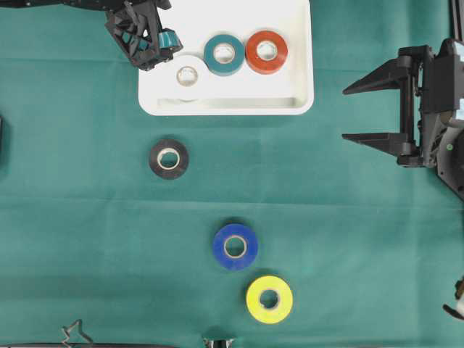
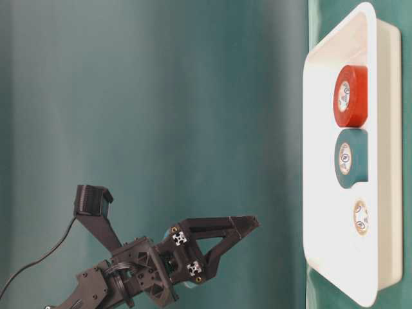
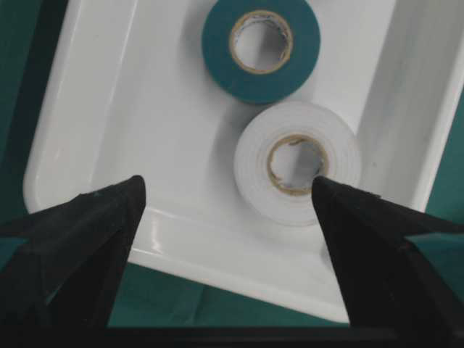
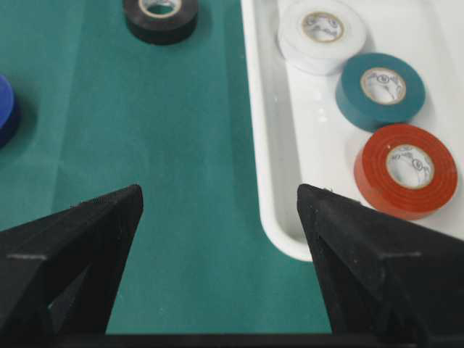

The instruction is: Pick up the tape from a random location and place it into the white case.

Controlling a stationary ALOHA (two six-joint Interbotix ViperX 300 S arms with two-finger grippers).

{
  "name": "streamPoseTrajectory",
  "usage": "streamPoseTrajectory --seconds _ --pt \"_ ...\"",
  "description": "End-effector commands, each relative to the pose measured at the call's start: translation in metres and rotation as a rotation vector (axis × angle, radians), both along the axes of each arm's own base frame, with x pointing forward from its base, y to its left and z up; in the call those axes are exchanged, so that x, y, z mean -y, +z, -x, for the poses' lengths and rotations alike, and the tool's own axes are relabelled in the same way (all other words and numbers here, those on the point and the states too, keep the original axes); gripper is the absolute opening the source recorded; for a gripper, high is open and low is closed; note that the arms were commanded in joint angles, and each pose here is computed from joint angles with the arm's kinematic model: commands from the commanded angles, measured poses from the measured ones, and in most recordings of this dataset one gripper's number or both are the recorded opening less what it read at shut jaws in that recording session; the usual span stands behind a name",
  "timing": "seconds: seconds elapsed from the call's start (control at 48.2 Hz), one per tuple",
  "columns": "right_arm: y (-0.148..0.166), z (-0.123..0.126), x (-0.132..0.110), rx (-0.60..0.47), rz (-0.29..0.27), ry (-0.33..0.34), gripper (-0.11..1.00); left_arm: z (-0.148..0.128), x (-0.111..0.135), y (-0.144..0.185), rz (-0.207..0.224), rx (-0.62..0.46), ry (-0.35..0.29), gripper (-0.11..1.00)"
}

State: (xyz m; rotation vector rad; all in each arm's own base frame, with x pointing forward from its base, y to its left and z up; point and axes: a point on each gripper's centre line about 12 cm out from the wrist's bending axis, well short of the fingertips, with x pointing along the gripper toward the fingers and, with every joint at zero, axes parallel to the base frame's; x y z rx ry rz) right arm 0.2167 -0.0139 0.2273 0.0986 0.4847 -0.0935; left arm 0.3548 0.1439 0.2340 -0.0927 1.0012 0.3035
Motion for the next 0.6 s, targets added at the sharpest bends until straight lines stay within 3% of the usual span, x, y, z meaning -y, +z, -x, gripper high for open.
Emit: streamPoseTrajectory --seconds 0.0,0.207,0.58 --pt "0.01 -0.004 0.001 0.027 0.003 -0.001 0.85 0.0 0.005 0.016 -0.016 0.043 -0.013 0.97" --pt "0.012 -0.005 0.001 0.032 0.003 -0.001 0.85 -0.008 0.032 0.015 -0.009 0.041 -0.082 0.97" --pt "0.013 -0.005 0.001 0.035 0.003 -0.001 0.85 -0.027 0.109 0.023 -0.01 0.094 -0.282 0.97"
